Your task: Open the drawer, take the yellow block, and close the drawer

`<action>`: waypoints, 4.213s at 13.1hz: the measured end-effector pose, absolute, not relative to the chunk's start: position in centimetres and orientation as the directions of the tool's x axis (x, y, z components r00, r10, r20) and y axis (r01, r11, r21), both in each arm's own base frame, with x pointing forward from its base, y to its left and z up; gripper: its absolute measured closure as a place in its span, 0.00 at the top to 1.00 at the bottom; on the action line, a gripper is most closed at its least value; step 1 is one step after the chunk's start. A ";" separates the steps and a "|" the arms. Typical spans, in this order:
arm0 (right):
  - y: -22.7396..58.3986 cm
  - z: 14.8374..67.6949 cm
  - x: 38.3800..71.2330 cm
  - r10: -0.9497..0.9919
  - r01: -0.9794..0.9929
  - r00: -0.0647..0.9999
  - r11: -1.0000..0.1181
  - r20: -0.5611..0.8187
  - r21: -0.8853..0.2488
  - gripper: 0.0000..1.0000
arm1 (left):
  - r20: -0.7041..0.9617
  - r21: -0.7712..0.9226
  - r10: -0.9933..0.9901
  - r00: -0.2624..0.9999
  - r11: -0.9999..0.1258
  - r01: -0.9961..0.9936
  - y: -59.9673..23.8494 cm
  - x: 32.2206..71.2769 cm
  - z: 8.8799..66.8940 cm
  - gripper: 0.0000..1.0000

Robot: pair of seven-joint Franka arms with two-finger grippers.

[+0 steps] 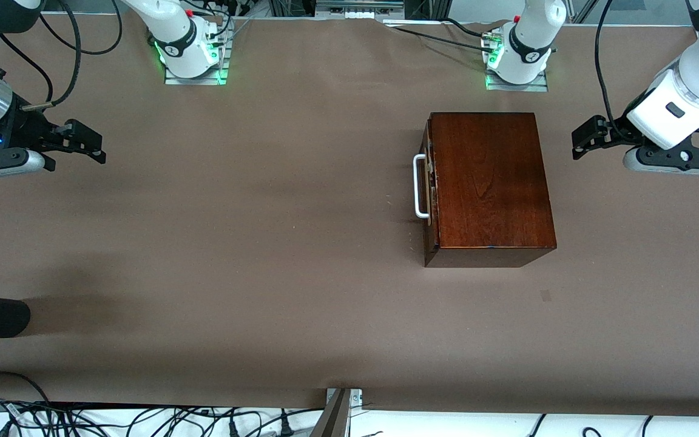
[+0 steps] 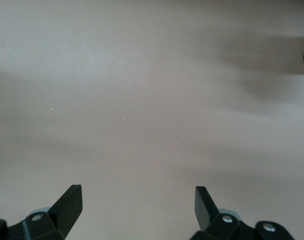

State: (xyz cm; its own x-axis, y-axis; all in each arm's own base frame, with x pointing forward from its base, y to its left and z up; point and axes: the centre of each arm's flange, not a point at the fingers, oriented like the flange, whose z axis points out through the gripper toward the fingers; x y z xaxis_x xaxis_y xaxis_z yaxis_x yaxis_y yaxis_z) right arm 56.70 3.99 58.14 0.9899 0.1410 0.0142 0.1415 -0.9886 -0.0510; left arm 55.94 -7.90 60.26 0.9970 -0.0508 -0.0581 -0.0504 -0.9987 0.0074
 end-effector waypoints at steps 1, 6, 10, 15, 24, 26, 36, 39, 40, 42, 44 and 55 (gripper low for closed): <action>4.0 58.1 56.7 0.141 0.142 0.990 -0.989 0.014 -0.051 1.00 | -0.058 0.007 -0.051 0.997 -0.999 -0.050 -7.9 55.9 60.3 1.00; 4.9 58.2 56.6 0.158 0.158 0.987 -0.986 0.015 -0.051 1.00 | -0.066 0.008 -0.050 0.997 -0.999 -0.049 -7.8 56.1 59.8 1.00; 5.4 58.3 56.6 0.165 0.166 0.986 -0.985 0.018 -0.051 1.00 | -0.077 0.007 -0.041 0.996 -0.999 -0.041 -7.3 56.3 59.5 1.00; 5.4 58.4 56.6 0.165 0.166 0.986 -0.985 0.019 -0.051 1.00 | -0.110 0.005 -0.056 0.992 -0.998 -0.056 -8.1 55.8 59.2 1.00; 5.3 58.5 56.6 0.165 0.166 0.986 -0.985 0.022 -0.051 1.00 | -0.315 0.048 -0.238 0.919 -0.971 -0.235 -22.0 55.1 49.6 1.00; 5.3 58.5 56.6 0.165 0.166 0.986 -0.985 0.022 -0.051 1.00 | -0.288 0.028 -0.213 0.934 -0.976 -0.214 -28.7 54.5 46.0 1.00; 5.3 58.6 56.6 0.165 0.166 0.986 -0.985 0.023 -0.050 1.00 | -0.152 -0.100 -0.137 0.979 -0.983 -0.153 -42.7 50.8 36.8 1.00; 5.3 58.6 56.6 0.165 0.166 0.986 -0.985 0.023 -0.050 1.00 | -0.127 -0.148 -0.129 0.983 -0.978 -0.148 -44.3 50.1 34.2 1.00; 5.3 58.6 56.6 0.165 0.166 0.986 -0.985 0.023 -0.050 1.00 | -0.121 -0.170 -0.136 0.983 -0.973 -0.155 -44.4 50.1 33.6 1.00; 5.3 58.6 56.6 0.165 0.166 0.986 -0.985 0.023 -0.050 1.00 | -0.109 -0.206 -0.138 0.984 -0.966 -0.158 -44.3 50.1 32.8 1.00; 5.3 58.6 56.6 0.165 0.166 0.986 -0.985 0.023 -0.050 1.00 | -0.107 -0.234 -0.133 0.985 -0.960 -0.155 -44.0 49.9 32.0 1.00; 5.3 58.6 56.6 0.165 0.166 0.986 -0.985 0.023 -0.050 1.00 | -0.098 -0.290 -0.093 0.991 -0.950 -0.118 -44.1 47.5 28.4 1.00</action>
